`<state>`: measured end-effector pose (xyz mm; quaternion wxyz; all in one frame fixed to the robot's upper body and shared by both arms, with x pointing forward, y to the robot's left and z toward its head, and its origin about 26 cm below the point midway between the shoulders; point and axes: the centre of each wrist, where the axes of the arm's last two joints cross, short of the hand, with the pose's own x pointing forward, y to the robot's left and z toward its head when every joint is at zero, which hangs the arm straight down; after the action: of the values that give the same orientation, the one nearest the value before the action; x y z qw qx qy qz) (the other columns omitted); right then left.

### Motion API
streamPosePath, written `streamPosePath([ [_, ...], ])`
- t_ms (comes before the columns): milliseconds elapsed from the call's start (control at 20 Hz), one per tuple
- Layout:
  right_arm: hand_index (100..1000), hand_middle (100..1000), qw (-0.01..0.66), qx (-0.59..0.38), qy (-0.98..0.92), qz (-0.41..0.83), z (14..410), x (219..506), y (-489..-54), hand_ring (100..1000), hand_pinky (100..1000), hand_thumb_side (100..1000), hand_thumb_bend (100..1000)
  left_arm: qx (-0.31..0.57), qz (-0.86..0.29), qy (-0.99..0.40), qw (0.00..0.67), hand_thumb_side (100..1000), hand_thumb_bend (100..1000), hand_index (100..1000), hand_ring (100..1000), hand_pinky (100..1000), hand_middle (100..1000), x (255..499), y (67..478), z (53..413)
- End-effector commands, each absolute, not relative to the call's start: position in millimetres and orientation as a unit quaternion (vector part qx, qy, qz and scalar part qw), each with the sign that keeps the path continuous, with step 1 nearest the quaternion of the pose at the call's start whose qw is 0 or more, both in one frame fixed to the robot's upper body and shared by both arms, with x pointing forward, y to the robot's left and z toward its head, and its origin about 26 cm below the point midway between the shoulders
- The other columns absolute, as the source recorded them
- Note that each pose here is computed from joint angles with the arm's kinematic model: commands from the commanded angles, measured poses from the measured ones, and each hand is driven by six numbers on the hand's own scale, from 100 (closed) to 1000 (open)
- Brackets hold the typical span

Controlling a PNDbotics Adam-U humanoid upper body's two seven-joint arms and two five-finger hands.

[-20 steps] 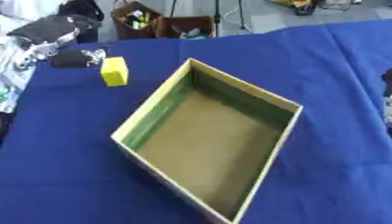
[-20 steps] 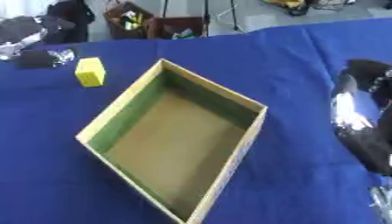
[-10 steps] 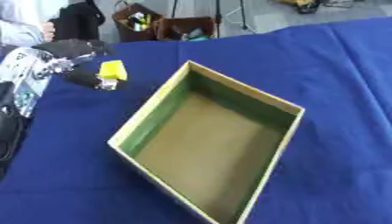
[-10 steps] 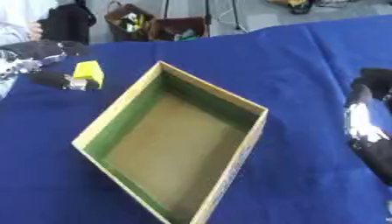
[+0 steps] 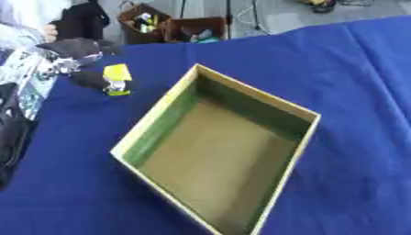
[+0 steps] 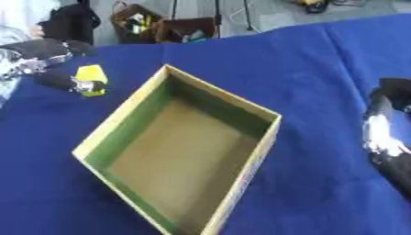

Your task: Pick up objects on the table and place them in the box.

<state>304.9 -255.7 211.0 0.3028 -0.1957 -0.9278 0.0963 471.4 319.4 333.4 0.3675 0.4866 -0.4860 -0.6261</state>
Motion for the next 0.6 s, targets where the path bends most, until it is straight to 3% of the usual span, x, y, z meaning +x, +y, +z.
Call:
streamPosePath([
  [50,738,601,0.289,-0.202,-0.929,0.108,217.7,302.6,-256.6,672,730,424,100,0.509,-0.615,-0.474,0.373,751,378,1000,964,859,1000,462.0,336.6,358.6],
  [250,739,599,0.294,-0.205,-0.927,0.111,216.3,302.3,-256.6,670,732,426,100,0.497,-0.619,-0.468,0.389,681,294,1000,963,858,1000,459.9,340.6,363.2],
  [600,739,595,0.297,-0.209,-0.925,0.115,215.2,302.0,-256.5,666,733,424,100,0.483,-0.620,-0.464,0.409,794,446,1000,967,870,1000,455.8,349.7,368.9],
])
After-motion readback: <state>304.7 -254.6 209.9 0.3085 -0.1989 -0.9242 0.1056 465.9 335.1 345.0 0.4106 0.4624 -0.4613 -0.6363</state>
